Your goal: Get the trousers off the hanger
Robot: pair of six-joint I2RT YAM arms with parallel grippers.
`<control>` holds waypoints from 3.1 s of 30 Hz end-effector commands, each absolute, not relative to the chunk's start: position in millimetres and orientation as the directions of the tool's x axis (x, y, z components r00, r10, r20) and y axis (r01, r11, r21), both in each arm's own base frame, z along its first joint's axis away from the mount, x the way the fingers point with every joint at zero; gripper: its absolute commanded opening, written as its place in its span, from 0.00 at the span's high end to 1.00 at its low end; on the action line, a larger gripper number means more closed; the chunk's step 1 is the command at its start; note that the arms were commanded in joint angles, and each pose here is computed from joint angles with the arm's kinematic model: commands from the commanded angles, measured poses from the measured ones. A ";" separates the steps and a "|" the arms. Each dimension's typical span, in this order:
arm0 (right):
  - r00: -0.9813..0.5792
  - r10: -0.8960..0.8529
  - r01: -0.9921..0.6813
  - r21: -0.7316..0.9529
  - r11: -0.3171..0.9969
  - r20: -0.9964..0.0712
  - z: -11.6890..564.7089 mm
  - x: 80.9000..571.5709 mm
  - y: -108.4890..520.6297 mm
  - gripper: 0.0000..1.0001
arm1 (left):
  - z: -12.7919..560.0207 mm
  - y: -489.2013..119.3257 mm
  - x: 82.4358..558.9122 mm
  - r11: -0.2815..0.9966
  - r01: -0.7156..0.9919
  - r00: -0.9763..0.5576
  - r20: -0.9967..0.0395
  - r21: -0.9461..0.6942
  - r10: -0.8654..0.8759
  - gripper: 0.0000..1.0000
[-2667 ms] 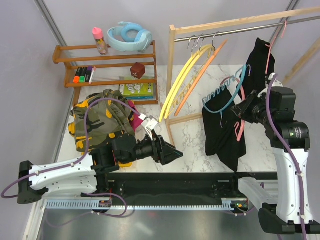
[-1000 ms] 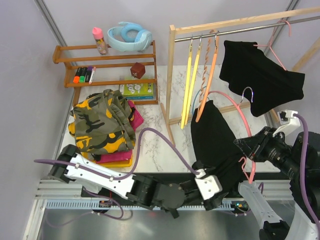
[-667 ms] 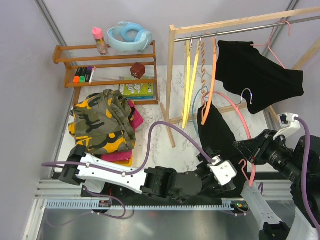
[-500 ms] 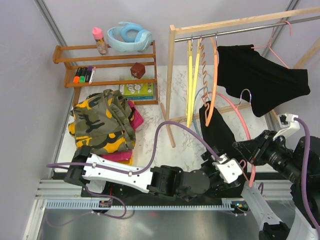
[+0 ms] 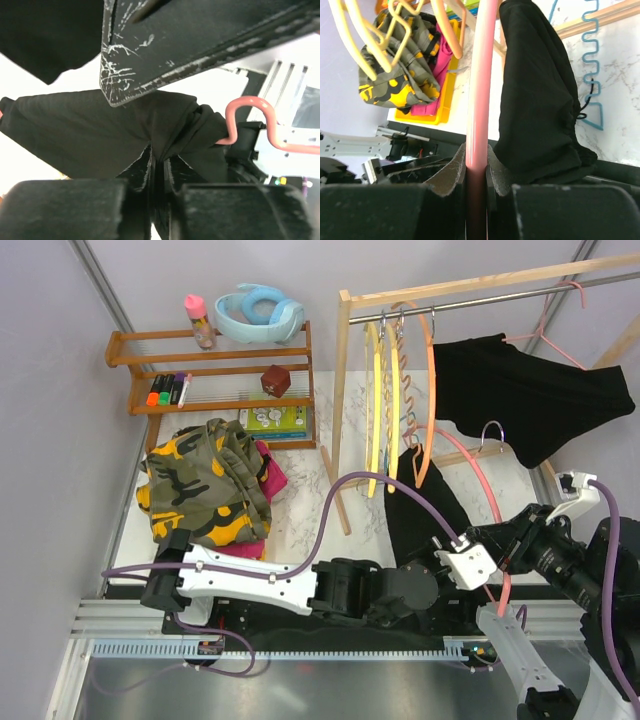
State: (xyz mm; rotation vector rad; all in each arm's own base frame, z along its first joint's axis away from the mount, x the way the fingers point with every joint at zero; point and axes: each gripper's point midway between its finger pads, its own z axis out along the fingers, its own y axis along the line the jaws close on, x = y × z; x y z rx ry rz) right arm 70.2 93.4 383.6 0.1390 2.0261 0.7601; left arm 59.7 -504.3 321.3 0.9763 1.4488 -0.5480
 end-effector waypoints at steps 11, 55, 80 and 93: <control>-0.522 0.411 0.025 0.468 0.883 -0.747 338.0 90.8 54.3 1.00 | 430.1 -465.6 13.8 0.312 0.949 -0.036 -0.999 -0.039 -0.016 0.98; -0.456 0.382 0.095 0.383 0.919 -0.804 295.5 175.2 35.7 1.00 | 504.8 -188.3 78.8 0.438 0.822 -0.223 -0.914 -0.363 -0.339 0.98; -0.397 0.355 -0.067 0.412 0.909 -0.846 327.4 170.5 55.6 1.00 | 459.2 -116.0 240.5 0.991 0.129 -0.036 -0.999 -0.031 -0.027 0.98; -0.380 0.339 -0.079 0.396 0.915 -0.860 339.6 174.1 55.3 1.00 | 411.5 3.2 302.1 0.937 -0.336 -0.267 -0.945 -0.091 -0.188 0.98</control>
